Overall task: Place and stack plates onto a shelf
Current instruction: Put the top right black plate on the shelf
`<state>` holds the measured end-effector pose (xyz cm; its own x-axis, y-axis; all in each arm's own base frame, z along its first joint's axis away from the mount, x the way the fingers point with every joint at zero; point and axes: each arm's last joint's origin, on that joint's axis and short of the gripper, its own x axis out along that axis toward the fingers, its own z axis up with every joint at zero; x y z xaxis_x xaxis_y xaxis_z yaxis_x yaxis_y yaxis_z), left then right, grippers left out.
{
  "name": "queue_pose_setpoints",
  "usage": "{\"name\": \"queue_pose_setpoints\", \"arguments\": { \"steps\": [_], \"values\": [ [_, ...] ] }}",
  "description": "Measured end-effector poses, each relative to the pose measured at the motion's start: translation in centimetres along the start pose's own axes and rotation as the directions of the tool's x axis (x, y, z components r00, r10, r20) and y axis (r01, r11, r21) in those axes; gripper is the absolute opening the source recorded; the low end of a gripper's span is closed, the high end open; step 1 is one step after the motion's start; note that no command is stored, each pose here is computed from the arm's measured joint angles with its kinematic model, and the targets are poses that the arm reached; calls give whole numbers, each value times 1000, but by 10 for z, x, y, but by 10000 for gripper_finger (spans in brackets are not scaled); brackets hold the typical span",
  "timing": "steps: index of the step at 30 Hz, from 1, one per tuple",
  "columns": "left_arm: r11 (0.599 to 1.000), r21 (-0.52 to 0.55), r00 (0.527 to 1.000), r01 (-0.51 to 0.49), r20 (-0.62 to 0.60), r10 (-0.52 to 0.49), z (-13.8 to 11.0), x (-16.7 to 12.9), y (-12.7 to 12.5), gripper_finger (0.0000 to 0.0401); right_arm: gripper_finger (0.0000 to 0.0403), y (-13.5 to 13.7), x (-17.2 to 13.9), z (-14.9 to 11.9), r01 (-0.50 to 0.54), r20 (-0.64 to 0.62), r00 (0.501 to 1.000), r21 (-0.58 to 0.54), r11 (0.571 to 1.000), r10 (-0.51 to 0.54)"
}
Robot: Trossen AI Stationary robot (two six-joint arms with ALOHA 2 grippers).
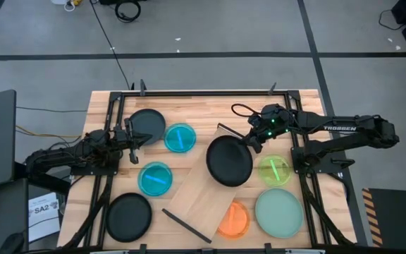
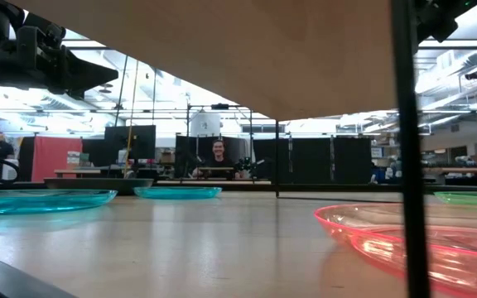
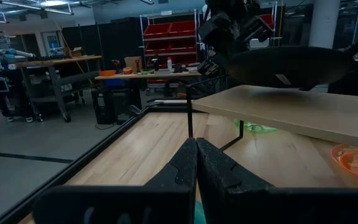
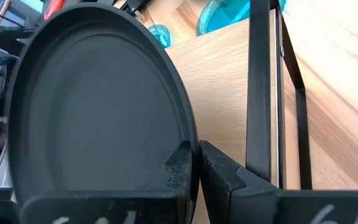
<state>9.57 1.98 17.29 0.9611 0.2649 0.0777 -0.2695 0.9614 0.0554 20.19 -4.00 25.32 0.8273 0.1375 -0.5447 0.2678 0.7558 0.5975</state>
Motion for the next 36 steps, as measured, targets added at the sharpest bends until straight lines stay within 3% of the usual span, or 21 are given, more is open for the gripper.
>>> {"name": "queue_pose_setpoints", "arguments": {
  "steps": [16, 23, 36],
  "values": [
    [1000, 0, 1000, 0, 0, 0, 0, 0, 0, 11, 35, 0, 0, 0, 8, -1, 1000, -87, 996, -8],
    [1000, 0, 1000, 0, 1, 0, 0, 0, 0, 11, 38, -2, 0, 1, 61, 32, 998, -119, 991, -58],
    [1000, 0, 1000, 0, 0, 0, 0, 0, 0, 11, 71, -2, 0, 2, 65, 41, 997, -127, 990, -60]
  ]
}}
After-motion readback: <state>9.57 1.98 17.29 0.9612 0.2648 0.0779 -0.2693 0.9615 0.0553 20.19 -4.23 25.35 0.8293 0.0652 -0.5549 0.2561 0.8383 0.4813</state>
